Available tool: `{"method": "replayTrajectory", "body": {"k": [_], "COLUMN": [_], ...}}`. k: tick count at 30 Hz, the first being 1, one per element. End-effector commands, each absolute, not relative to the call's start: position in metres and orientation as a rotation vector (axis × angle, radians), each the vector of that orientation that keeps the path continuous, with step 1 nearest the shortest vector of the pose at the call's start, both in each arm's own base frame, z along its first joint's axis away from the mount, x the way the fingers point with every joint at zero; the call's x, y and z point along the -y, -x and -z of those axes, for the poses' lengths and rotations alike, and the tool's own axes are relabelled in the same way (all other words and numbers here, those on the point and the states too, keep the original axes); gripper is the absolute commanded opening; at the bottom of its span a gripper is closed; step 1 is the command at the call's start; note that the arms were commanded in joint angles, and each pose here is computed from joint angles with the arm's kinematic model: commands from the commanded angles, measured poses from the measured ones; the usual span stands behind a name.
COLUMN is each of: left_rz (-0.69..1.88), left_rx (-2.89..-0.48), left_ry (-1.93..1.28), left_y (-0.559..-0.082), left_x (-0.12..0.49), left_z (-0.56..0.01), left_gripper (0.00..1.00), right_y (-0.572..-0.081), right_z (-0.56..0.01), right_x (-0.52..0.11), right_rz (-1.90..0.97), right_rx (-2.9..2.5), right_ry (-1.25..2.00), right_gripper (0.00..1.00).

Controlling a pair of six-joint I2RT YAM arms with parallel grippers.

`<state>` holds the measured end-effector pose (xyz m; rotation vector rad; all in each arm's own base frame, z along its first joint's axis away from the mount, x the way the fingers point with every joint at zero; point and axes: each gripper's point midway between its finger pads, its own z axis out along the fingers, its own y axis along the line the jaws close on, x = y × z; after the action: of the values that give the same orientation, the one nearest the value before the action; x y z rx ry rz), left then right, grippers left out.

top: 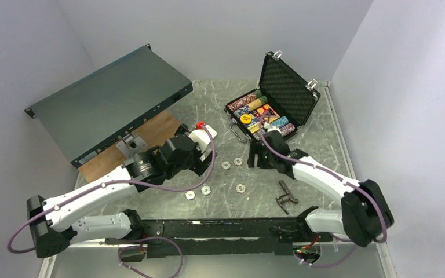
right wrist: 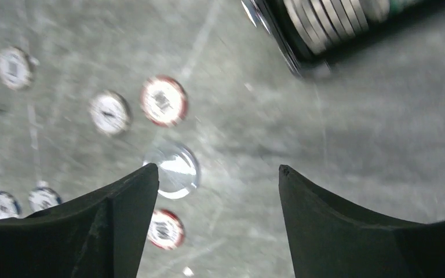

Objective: Pack up texas hold em set

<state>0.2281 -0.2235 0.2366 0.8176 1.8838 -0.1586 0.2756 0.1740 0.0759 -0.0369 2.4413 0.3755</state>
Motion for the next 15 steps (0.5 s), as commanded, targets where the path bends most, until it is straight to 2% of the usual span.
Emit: {"method": "replayTrajectory", "body": {"k": [1,5,9,12,14,15], "left_rz": [0.378,0.490,0.563,0.562,0.525,0.514], "left_rx": [-1.943,-2.091,-2.214,-2.204,-2.206,-2.205], "left_ry": [-0.733,-0.634,-0.498,-0.442,-0.411,-0.403], "left_y": [-0.221,-0.221,-0.216,-0.215,-0.214,-0.213], "left_x": [0.261,0.295,0.310,0.301,0.288,0.282], "left_z": [-0.244,-0.202,-0.181,-0.180,-0.181,-0.181], "left_gripper": [0.99,0.99,0.99,0.99,0.99,0.99], "right_y": [-0.263,-0.252,-0.246,-0.240,-0.239,-0.238], "right_z": [-0.085,-0.092,-0.085,-0.075,-0.068,-0.065], "right_x": [-0.157,-0.138,-0.147,-0.167,-0.180,-0.184], "right_rz": [-0.400,-0.375,-0.422,-0.485,-0.498,-0.476], "right_rx": [-2.357,-2.307,-2.370,-2.433,-2.460,-2.486], "right_ry": [-0.116,-0.195,-0.150,-0.068,-0.001,0.033], "right_gripper": [0.81,0.89,0.90,0.92,0.99,1.00]}}
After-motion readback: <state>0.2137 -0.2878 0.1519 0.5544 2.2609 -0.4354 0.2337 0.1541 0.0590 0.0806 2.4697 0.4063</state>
